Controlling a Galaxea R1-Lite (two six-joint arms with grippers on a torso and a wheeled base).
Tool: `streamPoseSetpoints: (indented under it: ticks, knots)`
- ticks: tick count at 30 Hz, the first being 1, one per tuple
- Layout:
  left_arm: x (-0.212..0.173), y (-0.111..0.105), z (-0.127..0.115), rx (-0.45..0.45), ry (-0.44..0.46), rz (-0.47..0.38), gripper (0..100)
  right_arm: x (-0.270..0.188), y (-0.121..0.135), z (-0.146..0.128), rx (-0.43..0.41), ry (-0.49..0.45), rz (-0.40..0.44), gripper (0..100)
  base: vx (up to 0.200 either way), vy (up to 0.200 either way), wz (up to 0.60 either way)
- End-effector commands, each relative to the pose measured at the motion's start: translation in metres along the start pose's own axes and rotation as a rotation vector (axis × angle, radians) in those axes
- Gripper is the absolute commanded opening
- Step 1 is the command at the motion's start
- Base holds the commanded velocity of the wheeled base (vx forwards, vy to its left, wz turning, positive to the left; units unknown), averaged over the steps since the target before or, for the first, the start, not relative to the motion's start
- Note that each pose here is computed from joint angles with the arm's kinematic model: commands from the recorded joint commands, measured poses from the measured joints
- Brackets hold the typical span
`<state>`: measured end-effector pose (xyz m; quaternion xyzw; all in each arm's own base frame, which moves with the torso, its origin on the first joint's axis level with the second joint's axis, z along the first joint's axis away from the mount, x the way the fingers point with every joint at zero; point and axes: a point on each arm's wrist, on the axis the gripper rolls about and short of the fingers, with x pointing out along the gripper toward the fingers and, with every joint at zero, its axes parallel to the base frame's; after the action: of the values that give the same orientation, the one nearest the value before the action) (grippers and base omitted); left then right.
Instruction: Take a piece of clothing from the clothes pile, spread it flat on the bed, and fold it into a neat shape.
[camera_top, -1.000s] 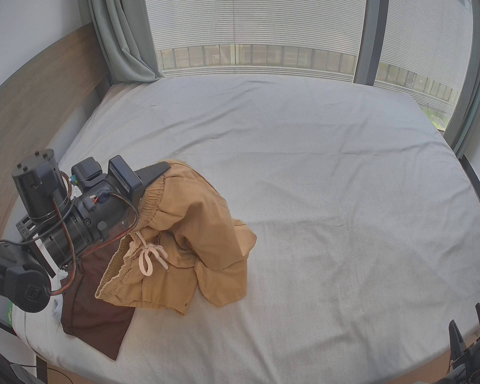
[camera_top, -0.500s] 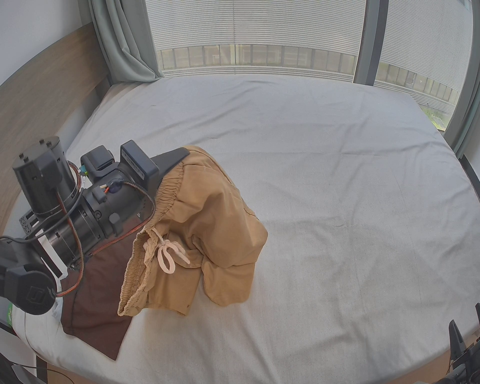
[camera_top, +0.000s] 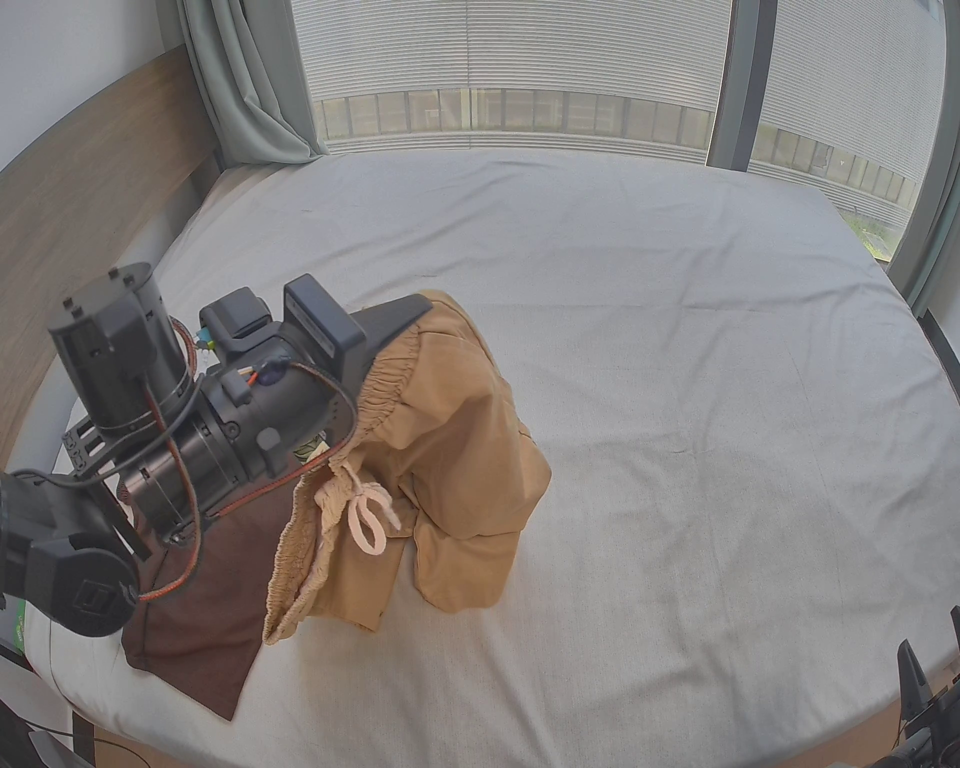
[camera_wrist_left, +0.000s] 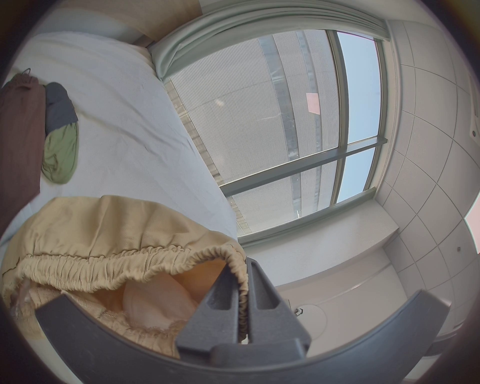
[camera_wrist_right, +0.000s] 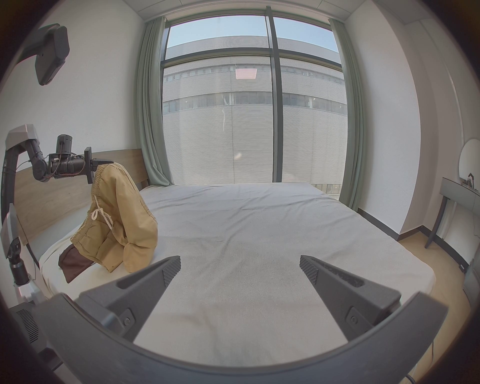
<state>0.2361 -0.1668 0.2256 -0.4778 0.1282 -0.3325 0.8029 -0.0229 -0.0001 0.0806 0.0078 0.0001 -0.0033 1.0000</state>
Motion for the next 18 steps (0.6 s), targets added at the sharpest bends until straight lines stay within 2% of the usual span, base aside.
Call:
streamPoseSetpoints:
  ticks: [1,12,18]
  knots:
    - [0.011,0.003,-0.011,-0.009,0.042,-0.001,0,0.000,0.000,-0.005,0.000,0.000,0.000,100,0.000,0.000,0.00]
    - [0.038,0.006,-0.047,-0.048,0.155,0.001,0,0.000,0.000,-0.005,0.000,0.000,-0.001,100,0.000,0.000,0.00]
    - [0.048,0.003,-0.063,-0.052,0.218,-0.031,0,0.000,0.000,-0.005,0.000,0.000,-0.001,100,0.000,0.000,0.00]
